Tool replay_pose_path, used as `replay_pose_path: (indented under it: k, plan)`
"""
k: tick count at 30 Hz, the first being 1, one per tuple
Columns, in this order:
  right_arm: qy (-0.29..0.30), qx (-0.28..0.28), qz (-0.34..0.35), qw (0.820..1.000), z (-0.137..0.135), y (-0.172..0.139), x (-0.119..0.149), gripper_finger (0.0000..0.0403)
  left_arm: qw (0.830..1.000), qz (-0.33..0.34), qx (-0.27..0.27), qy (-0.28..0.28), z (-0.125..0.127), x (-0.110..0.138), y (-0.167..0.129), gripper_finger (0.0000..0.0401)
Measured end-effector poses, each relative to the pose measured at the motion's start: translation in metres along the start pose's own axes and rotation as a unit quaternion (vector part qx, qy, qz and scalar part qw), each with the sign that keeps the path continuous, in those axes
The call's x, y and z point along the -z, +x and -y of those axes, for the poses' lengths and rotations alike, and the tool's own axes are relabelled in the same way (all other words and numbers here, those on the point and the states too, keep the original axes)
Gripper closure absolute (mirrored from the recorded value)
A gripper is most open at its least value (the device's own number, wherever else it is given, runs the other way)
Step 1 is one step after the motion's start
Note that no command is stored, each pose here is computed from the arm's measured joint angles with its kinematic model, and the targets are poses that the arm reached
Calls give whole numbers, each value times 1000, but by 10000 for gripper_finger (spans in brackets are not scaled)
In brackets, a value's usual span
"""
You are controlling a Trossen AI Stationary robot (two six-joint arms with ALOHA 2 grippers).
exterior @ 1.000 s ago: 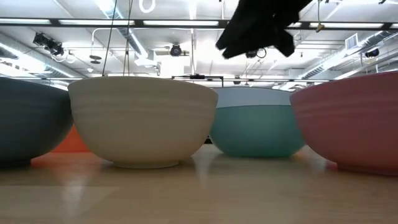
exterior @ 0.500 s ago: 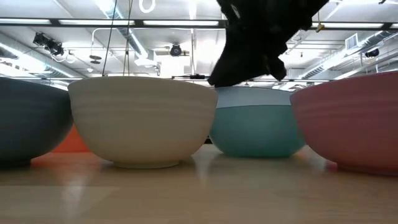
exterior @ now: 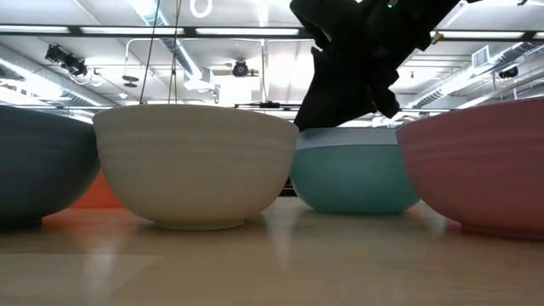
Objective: Nest bowls inside each other
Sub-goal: Stack the light blue bowl on top of the light green bowl, then stack the orange bowl on top of the light blue bowl
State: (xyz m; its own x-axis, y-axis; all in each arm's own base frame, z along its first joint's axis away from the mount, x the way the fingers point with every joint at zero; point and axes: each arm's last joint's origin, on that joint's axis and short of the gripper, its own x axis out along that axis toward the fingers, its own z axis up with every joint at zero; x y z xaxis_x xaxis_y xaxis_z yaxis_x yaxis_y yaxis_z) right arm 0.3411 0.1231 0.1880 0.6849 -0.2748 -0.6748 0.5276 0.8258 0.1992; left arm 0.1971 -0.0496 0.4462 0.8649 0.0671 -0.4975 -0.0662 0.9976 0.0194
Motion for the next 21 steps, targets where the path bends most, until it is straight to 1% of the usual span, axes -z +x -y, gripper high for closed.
replay_pose_path:
  k: [4, 8, 12, 14, 17, 21]
  plan:
    - [9, -12, -28, 999, 1, 2, 2, 329, 1000, -3, 0, -1, 0, 0, 1, 320]
    - [6, -21, -23, 999, -4, -4, 5, 334, 1000, -15, -4, -7, 0, 3, 1, 320]
    - [-6, -37, -5, 999, -9, -16, 3, 338, 998, -48, -39, 7, -3, 11, 3, 320]
    - [-21, -34, 15, 999, -11, -26, 0, 340, 996, -73, -54, 18, -3, 21, 9, 320]
    - [-39, -27, 61, 997, -12, -47, -7, 342, 991, -113, -61, 35, 0, 40, 27, 320]
    - [-53, -23, 126, 990, -11, -83, -20, 346, 985, -155, -63, 51, 5, 70, 56, 320]
